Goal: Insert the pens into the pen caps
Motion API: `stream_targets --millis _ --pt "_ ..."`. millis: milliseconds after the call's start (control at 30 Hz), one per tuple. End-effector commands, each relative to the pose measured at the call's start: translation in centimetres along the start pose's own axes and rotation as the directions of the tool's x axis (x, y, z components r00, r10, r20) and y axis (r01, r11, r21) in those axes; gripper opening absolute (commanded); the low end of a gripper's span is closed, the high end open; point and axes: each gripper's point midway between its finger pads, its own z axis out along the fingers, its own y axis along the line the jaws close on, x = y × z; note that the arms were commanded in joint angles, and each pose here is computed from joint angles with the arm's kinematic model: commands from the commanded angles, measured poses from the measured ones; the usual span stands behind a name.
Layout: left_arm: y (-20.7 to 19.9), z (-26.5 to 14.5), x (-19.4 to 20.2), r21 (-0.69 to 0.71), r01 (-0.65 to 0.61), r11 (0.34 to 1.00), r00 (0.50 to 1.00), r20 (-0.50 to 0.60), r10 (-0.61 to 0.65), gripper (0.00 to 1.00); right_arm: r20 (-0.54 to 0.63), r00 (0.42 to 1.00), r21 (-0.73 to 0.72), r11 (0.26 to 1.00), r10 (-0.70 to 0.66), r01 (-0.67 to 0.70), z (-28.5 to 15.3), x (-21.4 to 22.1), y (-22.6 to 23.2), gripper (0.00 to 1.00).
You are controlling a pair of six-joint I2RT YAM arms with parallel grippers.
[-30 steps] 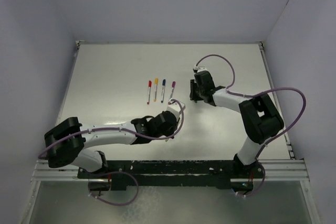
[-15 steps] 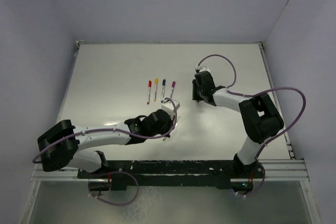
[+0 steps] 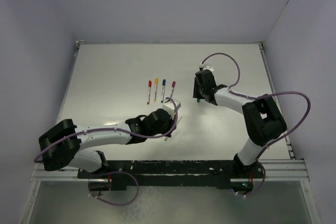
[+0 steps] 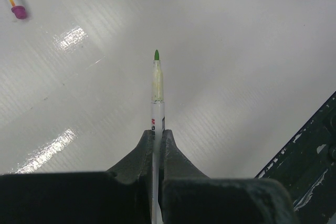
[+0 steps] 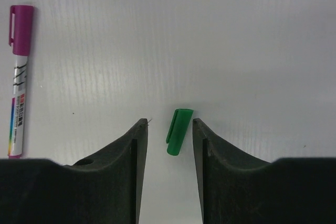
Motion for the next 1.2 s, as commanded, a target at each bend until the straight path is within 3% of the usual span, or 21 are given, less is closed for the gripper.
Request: stream_targets --millis 0,333,733,800,900,1167 --pt "-0.6 0.2 -1.5 0.028 0.026 0.999 0.998 0.051 -0.027 0.00 -0.009 0.999 0.032 0.999 0.038 -0.038 0.6 0.0 0.1 0.43" --pt "-0.4 0.5 -1.3 0.025 0.028 0.999 0.999 0.041 -0.029 0.00 -0.026 0.999 0.043 0.998 0.042 -0.040 1.8 0.2 0.4 0.43" --pt "-0.3 0.5 -1.5 0.026 0.048 0.999 0.998 0.048 -0.049 0.00 -0.115 0.993 0.105 0.995 0.010 0.002 2.5 3.6 -0.8 0.25" --pt "-0.3 0.4 -1.5 0.027 0.054 0.998 0.997 0.049 -0.055 0.00 -0.125 0.992 0.119 0.993 0.002 0.013 2.4 4.0 -1.0 0.19" --pt "-0.4 0.4 -1.6 0.028 0.054 0.998 0.997 0.052 -0.056 0.00 -0.175 0.985 0.142 0.989 -0.009 0.035 2.2 6.0 -1.9 0.00" --pt "-0.9 0.6 -2.1 0.048 0.049 0.998 0.997 0.056 -0.051 0.00 -0.105 0.994 0.034 0.999 0.008 -0.004 0.6 3.2 0.1 0.00"
